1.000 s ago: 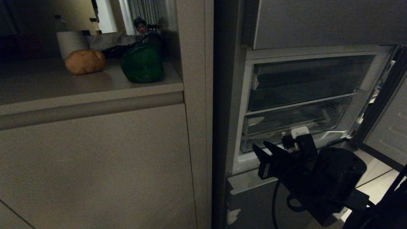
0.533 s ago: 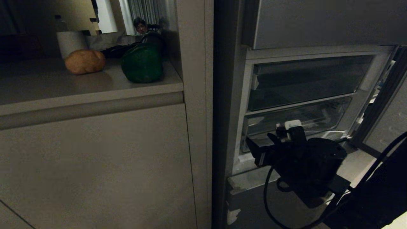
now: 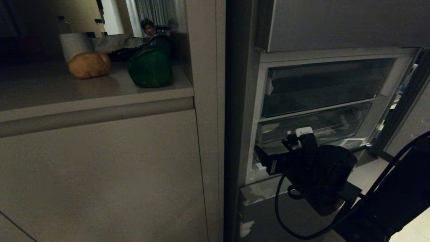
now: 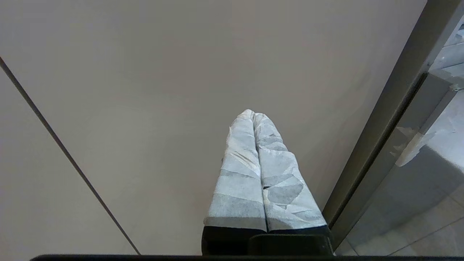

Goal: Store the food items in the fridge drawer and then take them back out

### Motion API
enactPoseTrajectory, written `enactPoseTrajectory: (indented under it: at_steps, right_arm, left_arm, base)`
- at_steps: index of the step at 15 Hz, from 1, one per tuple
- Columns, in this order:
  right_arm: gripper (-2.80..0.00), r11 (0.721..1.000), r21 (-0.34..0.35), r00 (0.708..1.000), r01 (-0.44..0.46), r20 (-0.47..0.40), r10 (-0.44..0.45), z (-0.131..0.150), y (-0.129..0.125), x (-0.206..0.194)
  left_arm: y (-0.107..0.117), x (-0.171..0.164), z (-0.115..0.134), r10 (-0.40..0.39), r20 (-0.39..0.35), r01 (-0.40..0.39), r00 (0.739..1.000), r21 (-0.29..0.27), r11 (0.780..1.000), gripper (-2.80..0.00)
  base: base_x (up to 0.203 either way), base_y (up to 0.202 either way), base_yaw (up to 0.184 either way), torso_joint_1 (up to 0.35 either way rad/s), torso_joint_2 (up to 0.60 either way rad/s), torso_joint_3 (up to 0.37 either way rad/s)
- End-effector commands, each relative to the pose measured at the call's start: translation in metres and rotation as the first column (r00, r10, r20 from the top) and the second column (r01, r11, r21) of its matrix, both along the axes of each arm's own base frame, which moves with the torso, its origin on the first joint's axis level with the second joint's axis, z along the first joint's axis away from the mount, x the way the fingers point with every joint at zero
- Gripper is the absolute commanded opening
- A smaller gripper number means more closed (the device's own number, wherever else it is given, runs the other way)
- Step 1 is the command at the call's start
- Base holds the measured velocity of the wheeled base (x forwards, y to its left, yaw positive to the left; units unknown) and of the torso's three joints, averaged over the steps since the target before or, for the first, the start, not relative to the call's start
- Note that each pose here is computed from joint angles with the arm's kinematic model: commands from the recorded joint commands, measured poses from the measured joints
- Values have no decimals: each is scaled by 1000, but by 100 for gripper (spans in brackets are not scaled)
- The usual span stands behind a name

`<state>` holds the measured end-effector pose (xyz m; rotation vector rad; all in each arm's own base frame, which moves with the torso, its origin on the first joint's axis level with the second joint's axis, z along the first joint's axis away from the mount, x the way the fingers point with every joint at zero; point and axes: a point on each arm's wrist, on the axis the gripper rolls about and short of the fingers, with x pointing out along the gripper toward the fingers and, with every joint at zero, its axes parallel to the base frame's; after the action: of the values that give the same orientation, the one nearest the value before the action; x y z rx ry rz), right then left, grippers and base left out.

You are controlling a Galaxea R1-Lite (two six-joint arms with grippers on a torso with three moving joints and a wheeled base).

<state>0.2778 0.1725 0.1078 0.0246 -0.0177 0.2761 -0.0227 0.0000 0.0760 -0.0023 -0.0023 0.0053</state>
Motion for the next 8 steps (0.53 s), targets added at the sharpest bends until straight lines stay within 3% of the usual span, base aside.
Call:
enactPoseTrajectory:
  at_steps: [1, 8]
  right_arm:
    - [0, 1000, 15, 1000, 4, 22, -5, 3, 2, 5]
    - [0, 1000, 24, 999, -6, 53, 5, 9, 4, 13]
  left_arm:
    - [0, 0, 0, -1, -1, 1, 1000, 1, 1000, -280]
    - [0, 0, 0, 1, -1, -1, 1000, -1, 1000, -280]
  base:
    - [0, 0, 0, 0, 0, 0]
    - [0, 0, 0, 0, 0, 0]
